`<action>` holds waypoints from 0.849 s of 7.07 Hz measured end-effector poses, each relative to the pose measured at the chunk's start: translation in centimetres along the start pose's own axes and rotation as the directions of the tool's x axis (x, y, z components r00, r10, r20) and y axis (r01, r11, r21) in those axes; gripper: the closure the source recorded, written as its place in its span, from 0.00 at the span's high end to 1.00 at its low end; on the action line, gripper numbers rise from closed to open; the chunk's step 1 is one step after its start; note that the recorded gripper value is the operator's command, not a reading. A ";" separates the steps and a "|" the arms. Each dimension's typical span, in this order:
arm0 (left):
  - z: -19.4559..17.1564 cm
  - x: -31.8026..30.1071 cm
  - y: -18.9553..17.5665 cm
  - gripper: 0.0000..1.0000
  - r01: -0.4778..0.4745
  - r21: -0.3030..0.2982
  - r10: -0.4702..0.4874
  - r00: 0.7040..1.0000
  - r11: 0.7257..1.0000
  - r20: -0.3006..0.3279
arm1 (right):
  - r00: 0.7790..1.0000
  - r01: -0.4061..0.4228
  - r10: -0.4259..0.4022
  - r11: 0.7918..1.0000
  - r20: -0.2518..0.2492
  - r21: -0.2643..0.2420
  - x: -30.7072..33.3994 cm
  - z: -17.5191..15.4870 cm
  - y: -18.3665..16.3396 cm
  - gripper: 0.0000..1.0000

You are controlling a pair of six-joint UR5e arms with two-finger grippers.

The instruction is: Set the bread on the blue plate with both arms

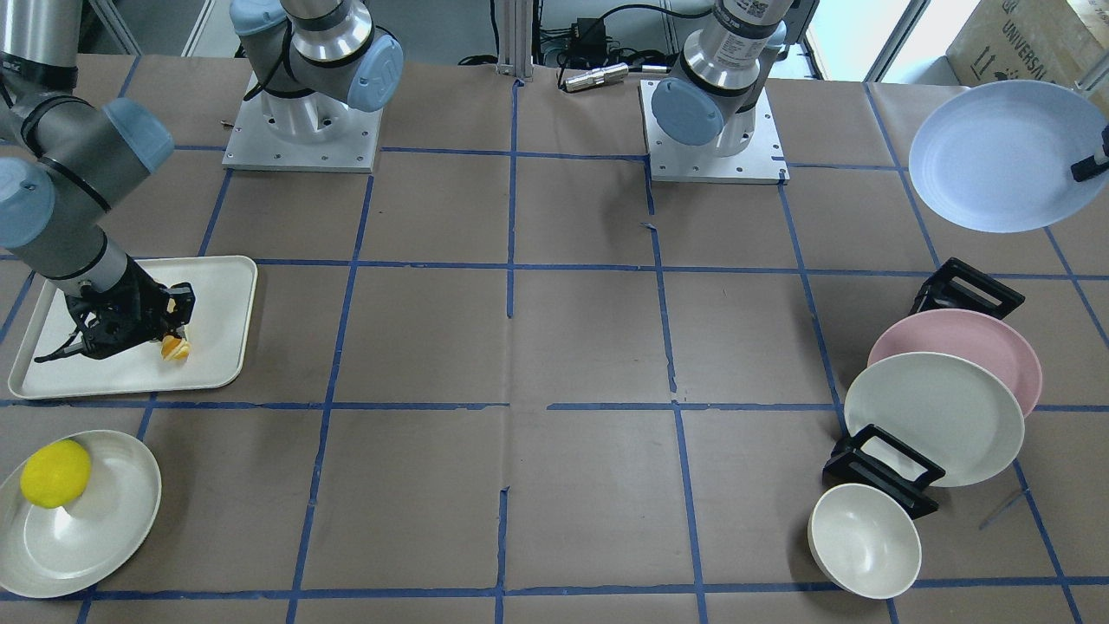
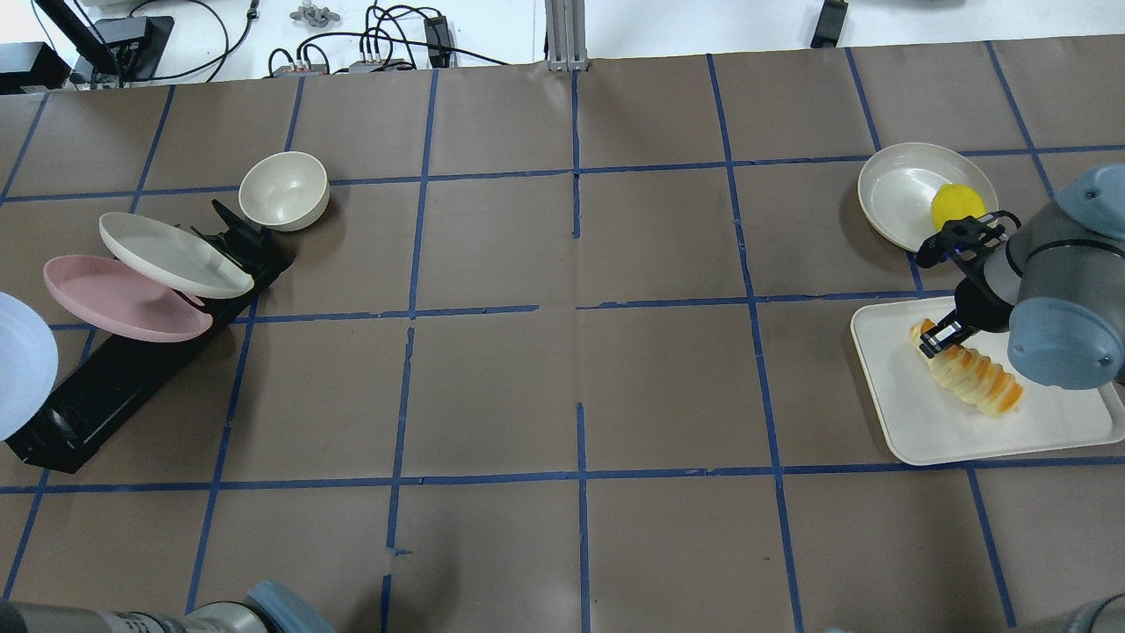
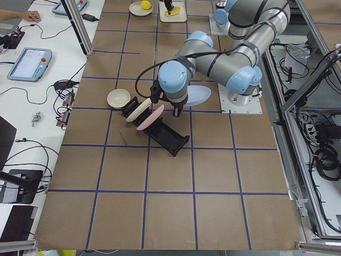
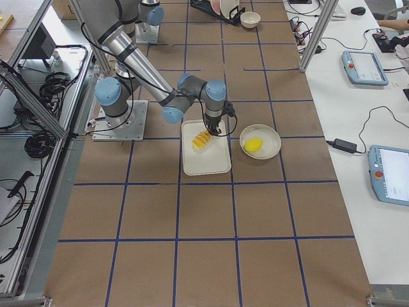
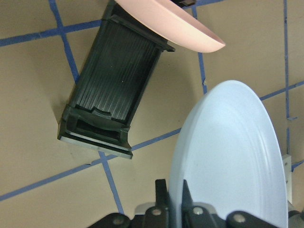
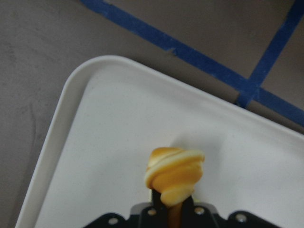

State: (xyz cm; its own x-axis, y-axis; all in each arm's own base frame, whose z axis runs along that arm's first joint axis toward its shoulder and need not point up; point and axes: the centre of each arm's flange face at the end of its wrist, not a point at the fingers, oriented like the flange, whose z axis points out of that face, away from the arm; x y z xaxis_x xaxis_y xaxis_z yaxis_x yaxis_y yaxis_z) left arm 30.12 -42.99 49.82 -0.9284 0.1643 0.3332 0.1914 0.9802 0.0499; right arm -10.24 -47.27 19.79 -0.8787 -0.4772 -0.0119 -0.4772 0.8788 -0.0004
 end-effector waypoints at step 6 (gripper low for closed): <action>12.1 27.4 -13.6 0.01 0.040 0.018 -0.041 0.992 0.999 0.116 | 0.991 -0.084 0.091 0.994 -0.100 0.066 4.2 -18.9 -4.2 0.06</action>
State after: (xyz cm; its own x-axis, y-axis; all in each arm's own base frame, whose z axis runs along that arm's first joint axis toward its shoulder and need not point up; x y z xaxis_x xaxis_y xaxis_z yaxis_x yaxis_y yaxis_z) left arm -1.78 -50.48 46.89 -0.9663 0.1353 0.2192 0.1488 0.9878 0.0463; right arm -12.11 -53.04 38.63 -0.9150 -0.3938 0.0879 -0.3998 0.9143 -0.0656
